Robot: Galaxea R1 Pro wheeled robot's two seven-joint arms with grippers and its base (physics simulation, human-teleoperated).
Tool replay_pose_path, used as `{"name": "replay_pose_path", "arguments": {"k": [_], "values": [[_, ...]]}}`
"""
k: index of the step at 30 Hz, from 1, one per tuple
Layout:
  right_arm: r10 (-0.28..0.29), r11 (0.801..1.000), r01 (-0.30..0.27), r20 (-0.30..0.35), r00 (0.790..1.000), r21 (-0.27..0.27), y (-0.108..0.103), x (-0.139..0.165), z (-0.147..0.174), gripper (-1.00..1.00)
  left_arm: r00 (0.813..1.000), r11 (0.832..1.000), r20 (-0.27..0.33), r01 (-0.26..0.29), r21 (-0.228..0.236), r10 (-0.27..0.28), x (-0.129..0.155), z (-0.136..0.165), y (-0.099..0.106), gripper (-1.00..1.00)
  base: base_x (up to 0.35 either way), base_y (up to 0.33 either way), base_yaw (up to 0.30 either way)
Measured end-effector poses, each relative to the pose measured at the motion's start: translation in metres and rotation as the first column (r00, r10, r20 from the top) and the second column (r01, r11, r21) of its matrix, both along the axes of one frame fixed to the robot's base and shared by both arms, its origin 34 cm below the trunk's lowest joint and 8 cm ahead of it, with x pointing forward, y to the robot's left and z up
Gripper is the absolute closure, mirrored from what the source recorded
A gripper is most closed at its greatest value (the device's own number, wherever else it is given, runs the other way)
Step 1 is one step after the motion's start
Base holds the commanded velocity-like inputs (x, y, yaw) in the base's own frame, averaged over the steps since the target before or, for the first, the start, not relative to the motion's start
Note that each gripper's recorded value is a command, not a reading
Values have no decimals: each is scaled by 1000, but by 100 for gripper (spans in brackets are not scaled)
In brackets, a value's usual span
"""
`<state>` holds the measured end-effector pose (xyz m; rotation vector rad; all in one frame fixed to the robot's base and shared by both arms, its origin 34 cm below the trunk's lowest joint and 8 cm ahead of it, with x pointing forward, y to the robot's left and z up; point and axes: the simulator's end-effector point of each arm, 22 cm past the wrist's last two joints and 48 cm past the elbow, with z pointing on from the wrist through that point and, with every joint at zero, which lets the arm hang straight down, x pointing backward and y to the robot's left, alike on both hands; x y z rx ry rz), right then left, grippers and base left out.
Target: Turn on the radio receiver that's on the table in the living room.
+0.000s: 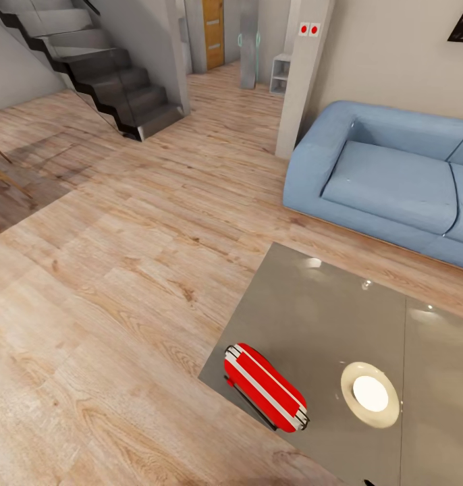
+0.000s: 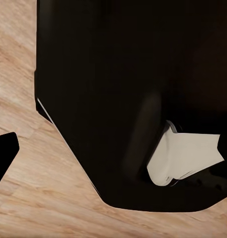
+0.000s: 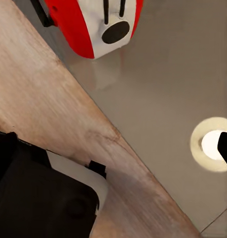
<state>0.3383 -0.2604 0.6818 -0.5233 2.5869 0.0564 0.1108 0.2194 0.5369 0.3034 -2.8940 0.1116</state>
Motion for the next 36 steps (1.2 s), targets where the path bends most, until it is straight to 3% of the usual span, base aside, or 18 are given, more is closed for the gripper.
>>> {"name": "replay_pose_path", "arguments": {"k": [3, 13, 21, 28, 36], "values": [[-14, 1000, 14, 18, 1000, 11, 1, 10, 7, -100, 1000, 1000, 0, 0, 1, 0, 0, 0, 0, -100, 0, 0, 0], [-63, 997, 65, 38, 997, -34, -50, 32, 14, -100, 1000, 1000, -1, 0, 2, 0, -1, 0, 0, -100, 0, 0, 0], [-127, 979, 141, 99, 987, -145, -91, 47, 21, -100, 1000, 1000, 0, 0, 3, 0, 0, 0, 1, -100, 0, 0, 0], [-126, 972, 149, 130, 983, -182, -106, 59, 25, -100, 1000, 1000, 1, 1, 4, -1, 0, 0, 2, -100, 0, 0, 0], [-118, 971, 152, 180, 976, -185, -111, 88, 30, -100, 1000, 1000, 2, 3, 6, -3, 0, 0, 3, -100, 0, 0, 0]]}}
